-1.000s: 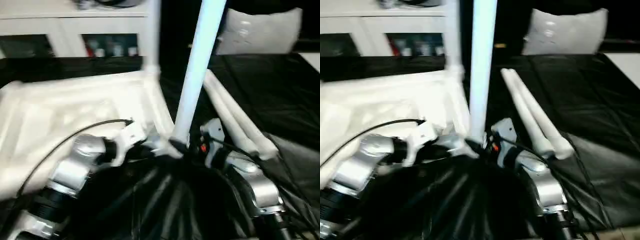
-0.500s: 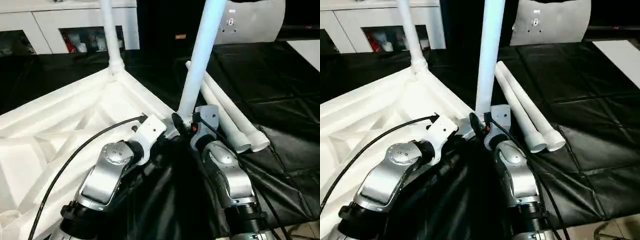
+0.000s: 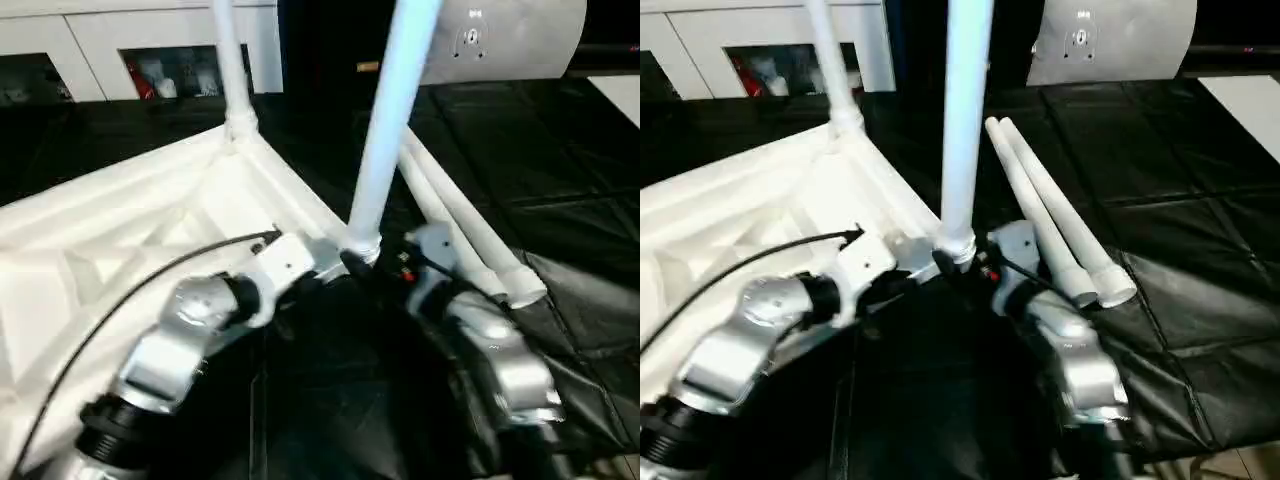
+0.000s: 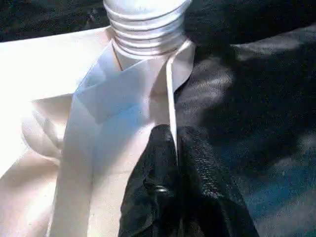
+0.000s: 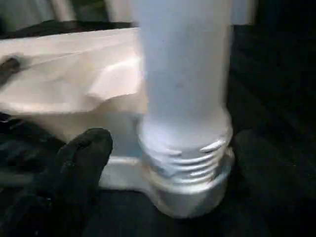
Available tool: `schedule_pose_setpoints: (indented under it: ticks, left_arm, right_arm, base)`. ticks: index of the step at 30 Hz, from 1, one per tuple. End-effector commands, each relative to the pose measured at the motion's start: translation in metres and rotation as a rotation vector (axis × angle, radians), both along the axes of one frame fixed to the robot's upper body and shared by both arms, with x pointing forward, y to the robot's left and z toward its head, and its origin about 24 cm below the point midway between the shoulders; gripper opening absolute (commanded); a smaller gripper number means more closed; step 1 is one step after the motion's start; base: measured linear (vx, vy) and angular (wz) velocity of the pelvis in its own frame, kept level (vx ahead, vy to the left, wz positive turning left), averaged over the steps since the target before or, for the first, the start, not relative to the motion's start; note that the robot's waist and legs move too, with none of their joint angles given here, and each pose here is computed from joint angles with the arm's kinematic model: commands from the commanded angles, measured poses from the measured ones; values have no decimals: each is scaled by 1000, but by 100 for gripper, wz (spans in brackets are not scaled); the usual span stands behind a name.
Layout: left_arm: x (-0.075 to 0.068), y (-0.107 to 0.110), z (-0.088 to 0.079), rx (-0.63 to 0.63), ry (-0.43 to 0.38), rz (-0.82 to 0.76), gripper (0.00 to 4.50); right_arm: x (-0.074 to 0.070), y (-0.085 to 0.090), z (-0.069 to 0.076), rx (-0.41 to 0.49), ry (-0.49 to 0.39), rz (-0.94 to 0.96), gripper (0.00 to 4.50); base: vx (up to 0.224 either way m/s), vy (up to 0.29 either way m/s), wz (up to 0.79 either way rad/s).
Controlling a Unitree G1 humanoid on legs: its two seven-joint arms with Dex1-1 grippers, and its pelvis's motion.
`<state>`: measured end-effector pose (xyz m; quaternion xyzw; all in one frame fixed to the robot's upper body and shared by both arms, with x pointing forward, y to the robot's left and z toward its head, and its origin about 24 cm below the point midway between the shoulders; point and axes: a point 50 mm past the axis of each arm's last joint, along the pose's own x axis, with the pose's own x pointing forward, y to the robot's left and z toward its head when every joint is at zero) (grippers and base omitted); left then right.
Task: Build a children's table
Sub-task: Rotate leg to tighten
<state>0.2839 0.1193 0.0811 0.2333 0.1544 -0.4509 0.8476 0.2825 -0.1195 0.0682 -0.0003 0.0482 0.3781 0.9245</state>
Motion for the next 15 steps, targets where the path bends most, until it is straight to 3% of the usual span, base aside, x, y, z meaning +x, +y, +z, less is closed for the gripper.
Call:
schedule_pose_setpoints:
  ticks: [1,2,6,15]
  left_arm:
    - [-7,4,-18,44,91,-52,0]
    - [-9,6,-18,55,101,-143,0]
    - [-15,16,-21,115,172,-308,0]
    - [-19,33,-19,166,265,-527,0]
  right_arm:
    - [-5,1,3,-1,1,90,448]
    - [-10,-4,7,-30,-6,200,448]
    - [-10,-17,11,-113,-12,336,448]
    - [-8,-27,15,-215,25,551,448]
  base:
    - [0,0,0]
    - [0,0,0]
    - [0,0,0]
    - [0,0,0]
